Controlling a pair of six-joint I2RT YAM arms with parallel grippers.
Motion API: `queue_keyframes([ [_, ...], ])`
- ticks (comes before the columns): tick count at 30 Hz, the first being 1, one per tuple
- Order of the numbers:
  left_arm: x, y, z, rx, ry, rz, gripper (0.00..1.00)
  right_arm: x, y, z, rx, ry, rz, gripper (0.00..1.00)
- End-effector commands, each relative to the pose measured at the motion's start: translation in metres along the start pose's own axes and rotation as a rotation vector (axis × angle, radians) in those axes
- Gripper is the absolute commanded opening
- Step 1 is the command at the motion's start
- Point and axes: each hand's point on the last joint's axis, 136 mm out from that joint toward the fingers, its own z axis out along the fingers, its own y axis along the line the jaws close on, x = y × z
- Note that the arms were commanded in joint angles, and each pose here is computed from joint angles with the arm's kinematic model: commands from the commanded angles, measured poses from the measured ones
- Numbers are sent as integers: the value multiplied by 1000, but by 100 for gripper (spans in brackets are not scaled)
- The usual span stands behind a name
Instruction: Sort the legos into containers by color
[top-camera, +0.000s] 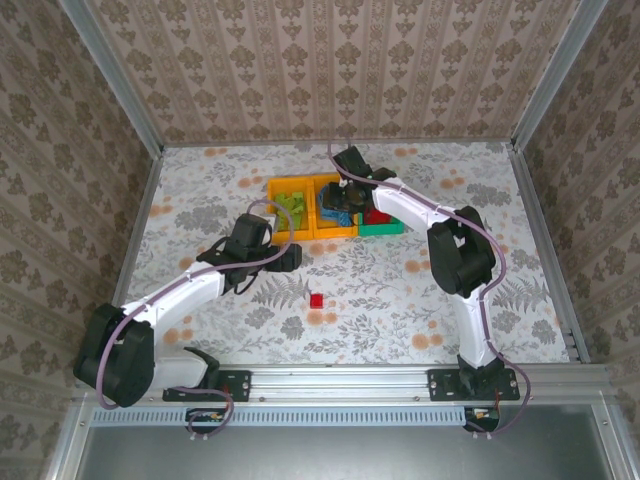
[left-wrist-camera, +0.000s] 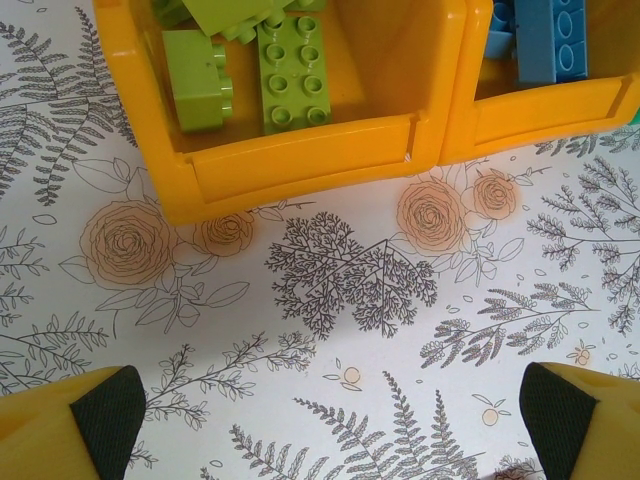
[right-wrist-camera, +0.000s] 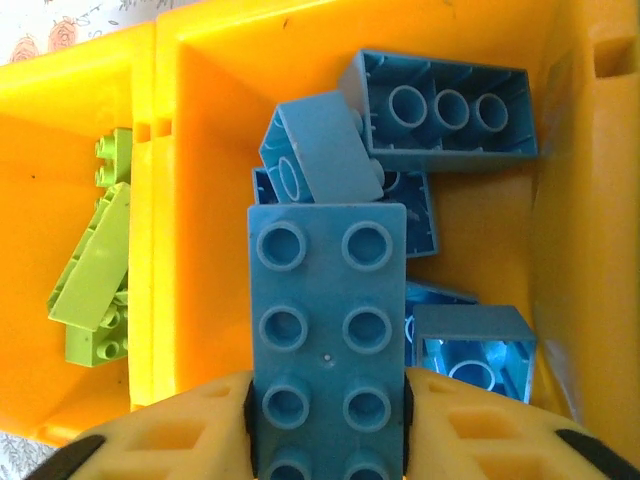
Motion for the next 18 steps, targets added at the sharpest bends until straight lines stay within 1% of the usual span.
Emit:
queue_keyframes([
  [1, -1, -4, -2, 15, -14, 23, 100, -8, -1, -6, 21, -17, 0, 49],
  [3, -3, -5, -2, 18, -16, 25, 100, -7, -2, -5, 27, -14, -2, 59],
  [6, -3, -6, -1, 23, -14, 29, 100, -8, -1, -7, 20, -18, 2, 69],
  [9, -2, -8, -1, 27, -11, 36, 100, -13, 4, -13, -3, -36, 9, 72],
  [13, 0, -13, -2, 37, -1, 59, 100, -21, 16, -30, -54, -82, 14, 76],
  [16, 6, -29, -2, 87, 14, 113, 100, -25, 19, -48, -80, -124, 11, 79],
  [18, 14, -45, -3, 144, 42, 162, 100, -25, 15, -60, -77, -159, 6, 80],
])
